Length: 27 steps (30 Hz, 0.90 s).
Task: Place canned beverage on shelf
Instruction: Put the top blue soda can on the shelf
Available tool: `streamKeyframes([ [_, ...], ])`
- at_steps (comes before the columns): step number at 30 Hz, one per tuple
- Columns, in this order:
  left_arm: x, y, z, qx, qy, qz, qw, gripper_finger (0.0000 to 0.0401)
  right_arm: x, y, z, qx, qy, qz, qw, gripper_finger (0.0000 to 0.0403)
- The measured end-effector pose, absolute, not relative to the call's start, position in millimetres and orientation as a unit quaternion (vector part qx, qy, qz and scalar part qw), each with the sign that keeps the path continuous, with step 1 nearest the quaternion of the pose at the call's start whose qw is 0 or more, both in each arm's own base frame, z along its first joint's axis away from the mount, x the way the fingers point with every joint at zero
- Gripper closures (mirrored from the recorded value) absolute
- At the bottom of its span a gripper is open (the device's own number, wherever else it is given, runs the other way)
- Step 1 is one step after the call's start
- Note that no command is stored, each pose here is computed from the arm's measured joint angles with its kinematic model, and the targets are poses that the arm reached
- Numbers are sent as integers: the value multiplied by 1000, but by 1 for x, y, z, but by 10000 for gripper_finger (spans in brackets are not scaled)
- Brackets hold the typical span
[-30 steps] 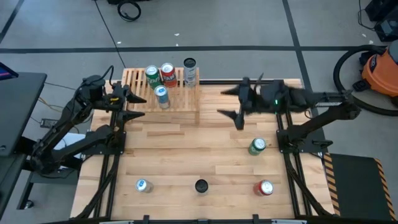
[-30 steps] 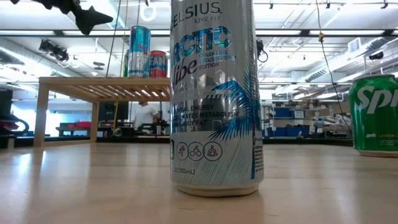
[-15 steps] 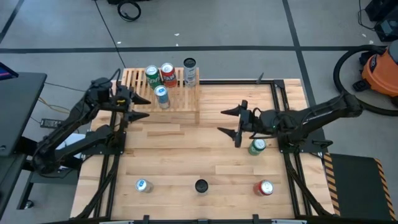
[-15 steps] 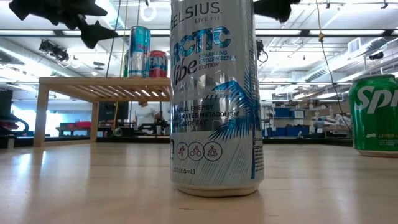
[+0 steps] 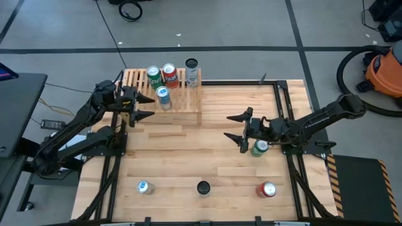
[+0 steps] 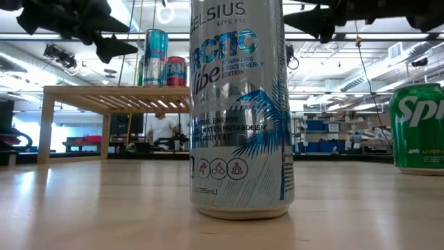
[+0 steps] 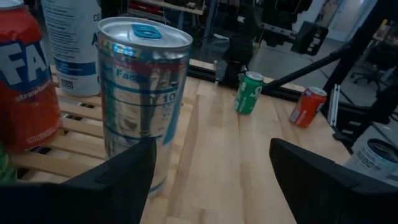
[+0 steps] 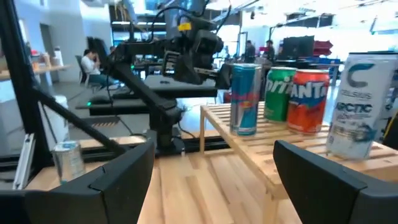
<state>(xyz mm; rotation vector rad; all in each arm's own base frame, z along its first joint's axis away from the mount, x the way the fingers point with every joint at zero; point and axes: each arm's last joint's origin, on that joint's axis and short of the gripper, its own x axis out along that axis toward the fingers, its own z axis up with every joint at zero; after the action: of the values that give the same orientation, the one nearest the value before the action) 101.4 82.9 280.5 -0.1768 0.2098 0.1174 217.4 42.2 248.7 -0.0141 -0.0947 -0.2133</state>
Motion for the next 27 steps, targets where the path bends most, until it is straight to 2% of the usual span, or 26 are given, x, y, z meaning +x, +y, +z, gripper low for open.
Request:
streamKeyframes([
  [5, 103, 85, 275, -83, 93, 64, 990, 87, 214, 41, 235, 11, -25, -102, 994, 64],
  [13, 103, 90, 270, -73, 93, 124, 985, 87, 208, 40, 216, 21, 2, -101, 995, 64],
  [27, 103, 90, 270, -38, 99, 125, 986, 87, 199, 38, 195, 43, 31, -99, 994, 64],
])
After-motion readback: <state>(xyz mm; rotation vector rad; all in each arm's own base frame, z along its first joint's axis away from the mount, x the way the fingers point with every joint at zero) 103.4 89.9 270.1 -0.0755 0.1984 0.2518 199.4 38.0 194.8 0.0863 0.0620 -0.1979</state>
